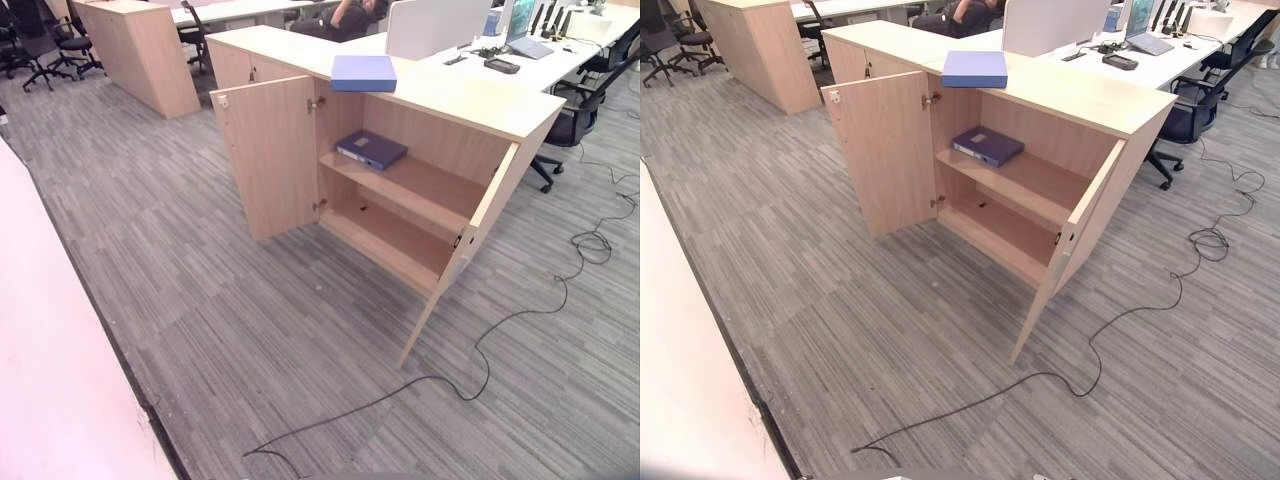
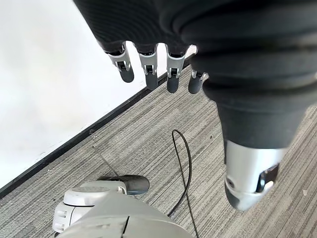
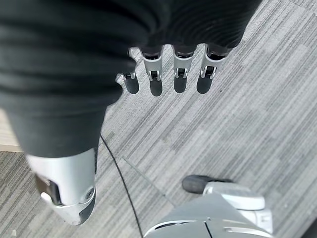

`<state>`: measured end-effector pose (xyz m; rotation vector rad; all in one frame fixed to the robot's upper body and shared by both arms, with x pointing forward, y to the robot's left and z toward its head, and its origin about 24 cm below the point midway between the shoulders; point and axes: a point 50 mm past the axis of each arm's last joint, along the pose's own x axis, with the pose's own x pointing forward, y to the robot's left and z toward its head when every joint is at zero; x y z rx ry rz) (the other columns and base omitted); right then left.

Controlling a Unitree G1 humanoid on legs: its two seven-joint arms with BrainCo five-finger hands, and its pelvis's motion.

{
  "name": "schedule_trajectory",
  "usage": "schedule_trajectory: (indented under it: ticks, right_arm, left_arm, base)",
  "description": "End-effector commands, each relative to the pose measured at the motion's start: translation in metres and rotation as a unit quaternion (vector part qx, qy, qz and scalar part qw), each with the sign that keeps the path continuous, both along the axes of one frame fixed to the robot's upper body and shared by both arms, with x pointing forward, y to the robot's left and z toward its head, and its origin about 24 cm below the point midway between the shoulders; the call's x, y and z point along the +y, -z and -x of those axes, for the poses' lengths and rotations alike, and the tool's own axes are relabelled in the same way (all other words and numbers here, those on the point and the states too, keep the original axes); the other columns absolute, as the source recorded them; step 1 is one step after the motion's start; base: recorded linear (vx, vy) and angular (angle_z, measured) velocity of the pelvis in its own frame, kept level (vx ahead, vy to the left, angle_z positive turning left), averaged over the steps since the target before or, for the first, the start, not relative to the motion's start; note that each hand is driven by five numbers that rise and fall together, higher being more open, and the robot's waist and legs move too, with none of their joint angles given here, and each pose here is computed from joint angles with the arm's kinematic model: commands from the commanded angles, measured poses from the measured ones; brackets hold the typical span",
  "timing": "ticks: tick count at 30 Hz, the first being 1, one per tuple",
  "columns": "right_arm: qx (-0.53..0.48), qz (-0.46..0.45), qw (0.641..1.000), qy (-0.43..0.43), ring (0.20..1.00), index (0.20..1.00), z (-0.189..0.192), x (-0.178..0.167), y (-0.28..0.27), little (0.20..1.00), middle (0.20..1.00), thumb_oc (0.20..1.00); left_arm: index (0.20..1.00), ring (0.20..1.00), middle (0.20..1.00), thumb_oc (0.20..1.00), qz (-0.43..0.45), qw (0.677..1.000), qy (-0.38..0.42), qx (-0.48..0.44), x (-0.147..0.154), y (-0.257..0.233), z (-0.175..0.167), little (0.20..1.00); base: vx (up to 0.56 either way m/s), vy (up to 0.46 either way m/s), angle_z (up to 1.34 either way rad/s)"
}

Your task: Put the empty folder in the office cabinet

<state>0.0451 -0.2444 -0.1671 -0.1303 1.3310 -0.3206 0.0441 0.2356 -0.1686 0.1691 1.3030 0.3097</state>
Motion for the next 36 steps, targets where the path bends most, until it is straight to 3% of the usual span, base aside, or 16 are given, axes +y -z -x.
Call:
schedule_trajectory:
  ticks: [1,36]
  right_arm:
    - [0.001,0.017,1.000,-0.003,1.000,1.000,-0.004,-0.004,-0.001,1.000,1.000,1.000]
    - [0.025,0.007,0.999,-0.034,1.000,1.000,0.001,-0.006,0.000,1.000,1.000,1.000]
  left_arm:
    - [1.000,1.000,1.000,1.000,-0.007,1.000,-0.013,-0.004,-0.001,0.000,-0.004,1.000]
    - [1.000,1.000,1.000,1.000,0.014,0.996,0.090,0.019,-0.007,0.002,-0.008,1.000]
  base:
    - [0.00,0.000,0.00]
    - [0.00,0.000,0.00]
